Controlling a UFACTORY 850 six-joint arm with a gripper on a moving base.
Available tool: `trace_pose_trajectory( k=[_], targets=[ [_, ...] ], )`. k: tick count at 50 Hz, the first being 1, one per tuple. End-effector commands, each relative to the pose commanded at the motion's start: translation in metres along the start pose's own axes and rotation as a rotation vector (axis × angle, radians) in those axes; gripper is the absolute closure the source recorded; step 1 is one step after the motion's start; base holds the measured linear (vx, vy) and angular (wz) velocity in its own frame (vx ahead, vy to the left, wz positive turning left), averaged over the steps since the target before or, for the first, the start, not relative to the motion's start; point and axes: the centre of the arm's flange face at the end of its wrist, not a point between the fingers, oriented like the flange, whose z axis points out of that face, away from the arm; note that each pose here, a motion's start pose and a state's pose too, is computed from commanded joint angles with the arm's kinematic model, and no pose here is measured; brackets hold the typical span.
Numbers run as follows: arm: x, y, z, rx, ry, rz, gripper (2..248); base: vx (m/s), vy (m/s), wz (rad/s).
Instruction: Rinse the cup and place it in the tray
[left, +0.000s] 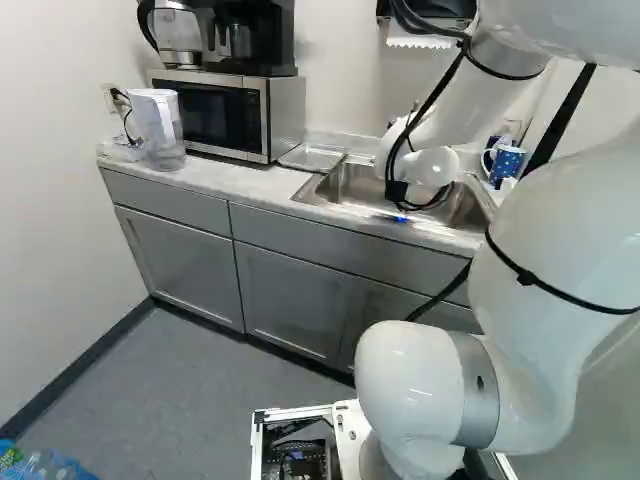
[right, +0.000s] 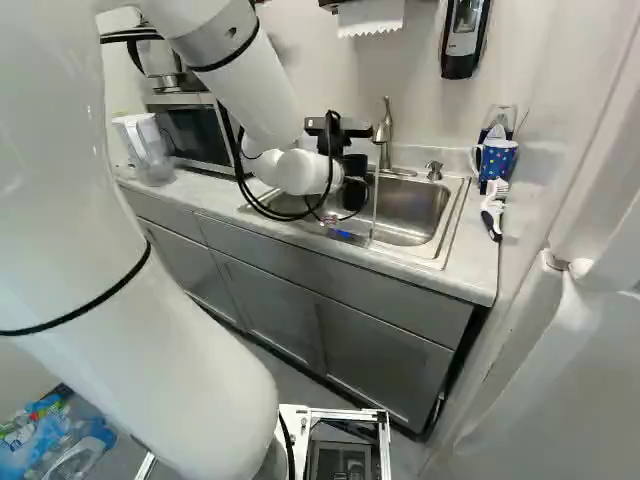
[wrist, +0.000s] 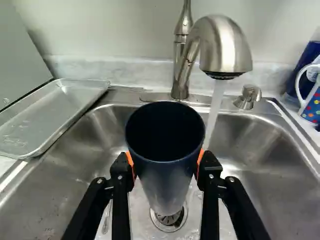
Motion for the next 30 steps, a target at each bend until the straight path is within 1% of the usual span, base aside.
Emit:
trace_pose_trajectory(
  k=[21,30],
  targets=[
    [0.001,0.03,0.009,-0.06,-0.031,0.026,124,0.0,0.0,0.0],
    [0.004,0.038,0.015,-0.075,-0.031,0.033,124,0.0,0.0,0.0]
  ],
)
